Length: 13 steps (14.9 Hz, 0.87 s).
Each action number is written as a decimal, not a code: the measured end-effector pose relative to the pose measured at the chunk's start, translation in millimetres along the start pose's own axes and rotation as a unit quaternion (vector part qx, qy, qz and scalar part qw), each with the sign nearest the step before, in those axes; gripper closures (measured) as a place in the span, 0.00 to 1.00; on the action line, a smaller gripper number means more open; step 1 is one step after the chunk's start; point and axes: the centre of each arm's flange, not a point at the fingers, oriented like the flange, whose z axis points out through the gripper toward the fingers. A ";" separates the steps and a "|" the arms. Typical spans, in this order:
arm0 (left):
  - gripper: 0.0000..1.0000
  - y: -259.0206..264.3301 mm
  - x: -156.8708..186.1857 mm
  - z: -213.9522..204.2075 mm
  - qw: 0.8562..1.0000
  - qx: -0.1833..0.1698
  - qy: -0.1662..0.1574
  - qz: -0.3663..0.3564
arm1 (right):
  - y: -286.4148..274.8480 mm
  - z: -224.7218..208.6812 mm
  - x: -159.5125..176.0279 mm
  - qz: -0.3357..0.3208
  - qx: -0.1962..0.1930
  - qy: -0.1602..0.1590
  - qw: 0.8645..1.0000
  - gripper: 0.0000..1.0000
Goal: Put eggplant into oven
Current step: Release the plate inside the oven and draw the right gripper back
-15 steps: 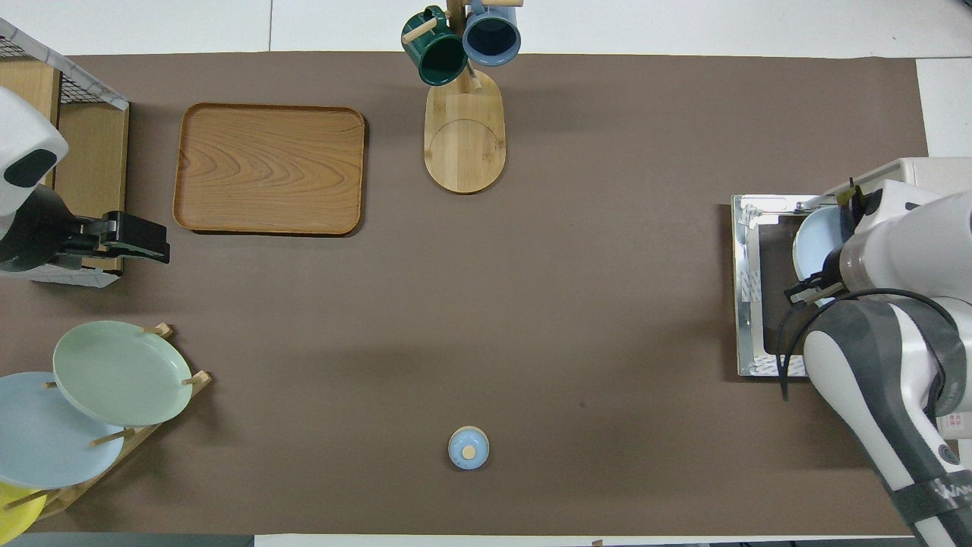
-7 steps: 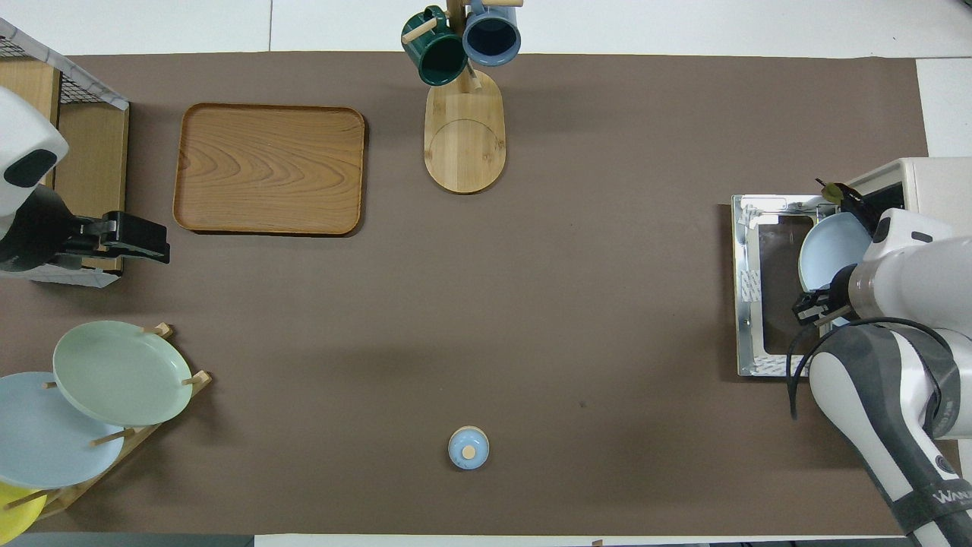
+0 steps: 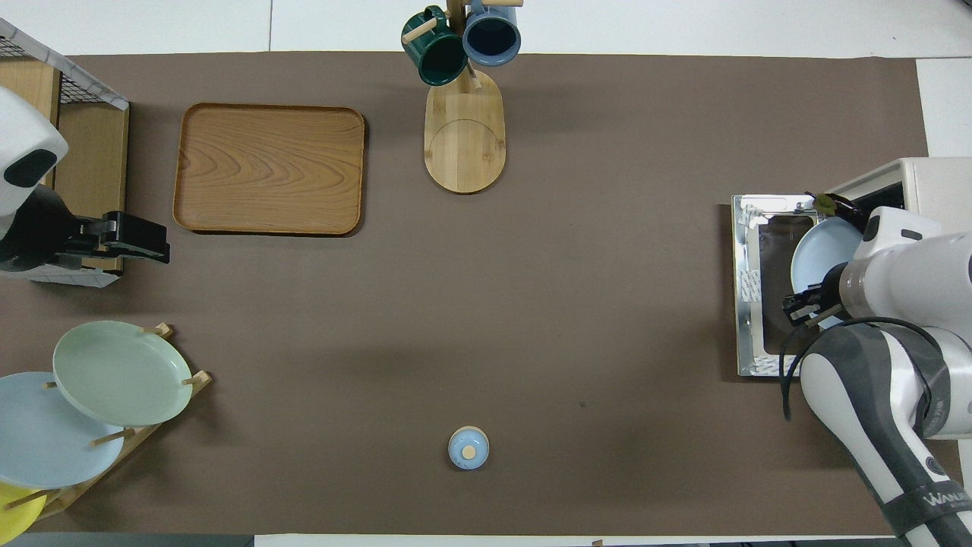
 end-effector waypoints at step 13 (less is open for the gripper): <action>0.00 0.0 0.0 0.0 1.000 0.000 0.000 0.000 | -72.8 54.5 60.8 0.058 0.006 0.001 0.998 0.99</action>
